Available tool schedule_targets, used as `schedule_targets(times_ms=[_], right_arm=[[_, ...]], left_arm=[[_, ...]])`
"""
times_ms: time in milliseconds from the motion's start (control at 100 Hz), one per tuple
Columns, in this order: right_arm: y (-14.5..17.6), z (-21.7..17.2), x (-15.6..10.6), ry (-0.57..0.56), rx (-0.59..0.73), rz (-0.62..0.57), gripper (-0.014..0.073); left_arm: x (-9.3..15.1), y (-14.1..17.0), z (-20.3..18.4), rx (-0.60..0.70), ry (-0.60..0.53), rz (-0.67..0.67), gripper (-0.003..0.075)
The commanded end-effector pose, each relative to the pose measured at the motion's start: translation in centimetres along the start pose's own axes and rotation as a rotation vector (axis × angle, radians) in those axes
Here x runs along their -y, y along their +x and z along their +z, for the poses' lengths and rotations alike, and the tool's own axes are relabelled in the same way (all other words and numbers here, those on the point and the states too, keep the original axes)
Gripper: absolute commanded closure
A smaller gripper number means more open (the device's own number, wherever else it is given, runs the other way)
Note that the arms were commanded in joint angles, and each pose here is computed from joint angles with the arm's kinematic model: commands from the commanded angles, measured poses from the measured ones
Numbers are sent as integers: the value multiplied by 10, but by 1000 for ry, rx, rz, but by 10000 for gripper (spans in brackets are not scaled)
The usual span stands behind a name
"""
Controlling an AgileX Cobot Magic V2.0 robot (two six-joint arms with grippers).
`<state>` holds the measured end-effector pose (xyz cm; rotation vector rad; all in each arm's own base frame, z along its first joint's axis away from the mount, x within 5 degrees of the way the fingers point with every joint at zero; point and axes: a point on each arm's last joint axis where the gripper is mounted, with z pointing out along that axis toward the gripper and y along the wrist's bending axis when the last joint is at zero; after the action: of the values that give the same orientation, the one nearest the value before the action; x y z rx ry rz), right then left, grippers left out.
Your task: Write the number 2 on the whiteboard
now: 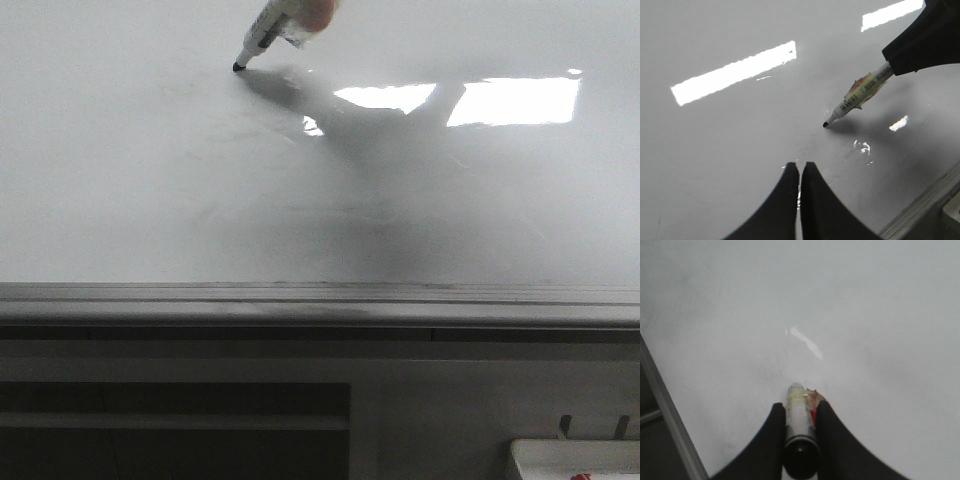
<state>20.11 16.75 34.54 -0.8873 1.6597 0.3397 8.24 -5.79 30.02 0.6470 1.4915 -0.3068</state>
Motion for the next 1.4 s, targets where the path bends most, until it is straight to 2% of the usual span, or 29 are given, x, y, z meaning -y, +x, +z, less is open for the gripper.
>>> schedule_targets(times_ms=[0,250,480,580,740,970,1220,1390], right_arm=[[-22,-12,15,102,126,-13,673],[-9,-31,29,101,28,15,655],[20,-25,14,-1,-101,117,655],[26,-12,4,-43,-133,109,655],[22,1,-16,-85,-94,76,655],[30,-8,-7,-58,-122,56,655],[50,-44,10,17,-167,102,655],[47,-49,8,12,-144,129,655]], left_arm=[[1,-16,-1,93,27,-23,741],[1,-16,-1,93,27,-23,741],[1,-16,-1,93,27,-23,741],[1,-16,-1,93,27,-23,741],[1,-16,-1,93,27,-23,741],[1,-16,-1,93,26,-11,741],[1,-16,-1,93,25,2,741],[1,-17,-1,109,29,54,741]])
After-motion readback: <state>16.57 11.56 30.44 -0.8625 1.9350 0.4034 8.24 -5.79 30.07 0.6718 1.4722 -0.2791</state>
